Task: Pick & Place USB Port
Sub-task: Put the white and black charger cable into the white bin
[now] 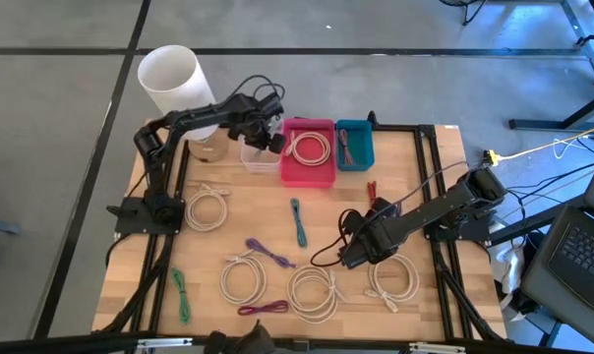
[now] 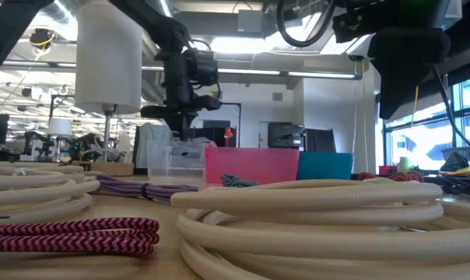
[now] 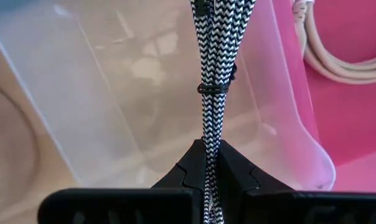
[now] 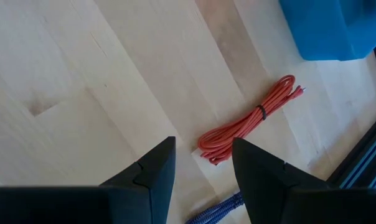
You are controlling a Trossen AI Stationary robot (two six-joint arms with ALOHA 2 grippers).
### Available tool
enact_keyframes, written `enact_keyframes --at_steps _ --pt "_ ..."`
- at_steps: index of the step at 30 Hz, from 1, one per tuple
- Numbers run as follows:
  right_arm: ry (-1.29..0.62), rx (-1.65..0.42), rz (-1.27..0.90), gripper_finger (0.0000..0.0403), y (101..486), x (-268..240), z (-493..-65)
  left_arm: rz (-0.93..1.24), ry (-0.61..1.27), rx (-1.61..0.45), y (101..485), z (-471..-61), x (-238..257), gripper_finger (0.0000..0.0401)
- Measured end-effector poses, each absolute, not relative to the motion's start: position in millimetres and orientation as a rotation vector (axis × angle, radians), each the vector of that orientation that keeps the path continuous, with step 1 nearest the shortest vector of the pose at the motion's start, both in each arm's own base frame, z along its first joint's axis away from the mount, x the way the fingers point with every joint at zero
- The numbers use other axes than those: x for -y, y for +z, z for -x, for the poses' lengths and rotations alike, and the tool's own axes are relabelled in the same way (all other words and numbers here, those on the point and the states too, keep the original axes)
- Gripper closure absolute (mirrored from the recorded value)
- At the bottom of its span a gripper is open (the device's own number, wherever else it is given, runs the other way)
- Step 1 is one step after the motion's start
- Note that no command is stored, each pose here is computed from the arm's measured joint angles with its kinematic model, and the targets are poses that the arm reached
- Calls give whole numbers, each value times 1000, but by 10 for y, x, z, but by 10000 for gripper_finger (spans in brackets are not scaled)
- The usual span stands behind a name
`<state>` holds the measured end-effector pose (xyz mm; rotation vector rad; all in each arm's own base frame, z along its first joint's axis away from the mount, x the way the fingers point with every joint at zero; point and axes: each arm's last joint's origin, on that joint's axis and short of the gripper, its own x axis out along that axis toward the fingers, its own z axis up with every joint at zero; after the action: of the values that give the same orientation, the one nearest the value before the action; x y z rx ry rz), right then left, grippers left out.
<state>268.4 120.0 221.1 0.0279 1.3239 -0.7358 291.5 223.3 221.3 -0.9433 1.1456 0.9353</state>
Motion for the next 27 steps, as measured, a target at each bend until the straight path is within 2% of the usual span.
enact_keyframes --at_steps 7,12,17,27 --pt "-733 -1313 -36 242 2209 -1217 -2686 1023 939 -1024 2103 -2785 -2218 389" --pt "-733 -1306 -45 242 2208 -1221 -2692 1070 944 -1032 1988 -2731 -2194 389" --pt "-730 -1300 -51 242 2207 -1225 -2700 1125 924 -957 1866 -2732 -2209 389" --pt "-721 -1300 -47 242 2206 -1250 -2689 1173 924 -898 1795 -2720 -2250 389"
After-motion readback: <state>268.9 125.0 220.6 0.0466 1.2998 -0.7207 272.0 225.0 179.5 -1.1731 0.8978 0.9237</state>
